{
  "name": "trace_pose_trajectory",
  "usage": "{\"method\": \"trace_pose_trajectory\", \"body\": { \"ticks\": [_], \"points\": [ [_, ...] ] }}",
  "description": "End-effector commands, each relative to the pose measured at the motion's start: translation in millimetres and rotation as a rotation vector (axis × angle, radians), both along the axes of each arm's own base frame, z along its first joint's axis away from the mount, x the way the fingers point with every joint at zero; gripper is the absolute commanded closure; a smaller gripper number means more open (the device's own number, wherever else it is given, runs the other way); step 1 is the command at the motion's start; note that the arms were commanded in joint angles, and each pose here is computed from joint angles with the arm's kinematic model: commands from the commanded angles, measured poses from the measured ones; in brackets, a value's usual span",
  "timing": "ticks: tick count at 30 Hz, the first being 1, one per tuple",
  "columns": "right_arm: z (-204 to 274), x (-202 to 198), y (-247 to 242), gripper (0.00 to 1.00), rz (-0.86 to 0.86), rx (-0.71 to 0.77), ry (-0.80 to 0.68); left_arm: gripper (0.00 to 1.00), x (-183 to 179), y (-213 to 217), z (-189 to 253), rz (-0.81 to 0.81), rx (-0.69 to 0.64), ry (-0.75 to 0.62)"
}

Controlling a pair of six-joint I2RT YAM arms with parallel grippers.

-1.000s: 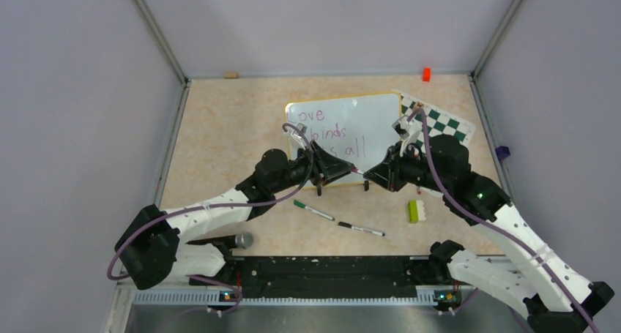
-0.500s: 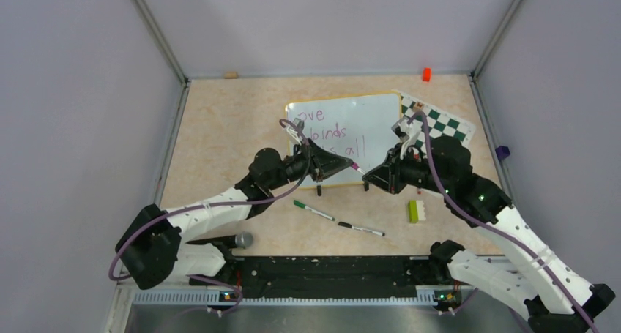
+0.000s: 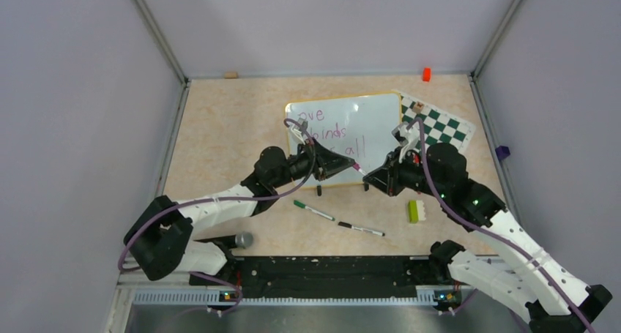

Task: Write a sentence on the whiteboard
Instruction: Adjust the pen cap from the whiteboard marker, then put down the whiteboard marker at the center of the board.

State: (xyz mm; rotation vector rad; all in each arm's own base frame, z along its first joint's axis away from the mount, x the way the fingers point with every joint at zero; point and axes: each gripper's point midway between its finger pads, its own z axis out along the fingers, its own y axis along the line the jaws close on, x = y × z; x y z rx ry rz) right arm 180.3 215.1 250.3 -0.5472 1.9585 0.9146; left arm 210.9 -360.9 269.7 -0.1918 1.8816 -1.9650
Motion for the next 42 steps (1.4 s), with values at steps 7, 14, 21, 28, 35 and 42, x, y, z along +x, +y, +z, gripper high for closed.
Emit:
{"method": "trace_pose_trajectory", "body": {
  "ticks": [7,14,21,28,35,42],
  "points": [
    [-4,66,-88,1.0,-0.614,-0.171,-0.102,0.19,15,80,-47,0.156,0.298,-0.113],
    [-43,75,-143,1.0,-0.933,-0.342,-0.056,0.11,33,155,-87,0.4,0.704,-0.14],
    [-82,92,-147,1.0,-1.017,-0.311,-0.003,0.11,40,205,-94,0.592,0.892,-0.179],
    [-115,112,-155,1.0,-1.032,-0.256,0.07,0.02,37,230,-107,0.682,0.951,-0.245],
    [-135,121,-154,0.85,-0.993,-0.208,0.139,0.02,35,241,-108,0.709,0.983,-0.335],
    [-129,119,-168,0.37,-1.032,-0.225,0.149,0.02,37,260,-118,0.792,1.05,-0.265]
  ]
}}
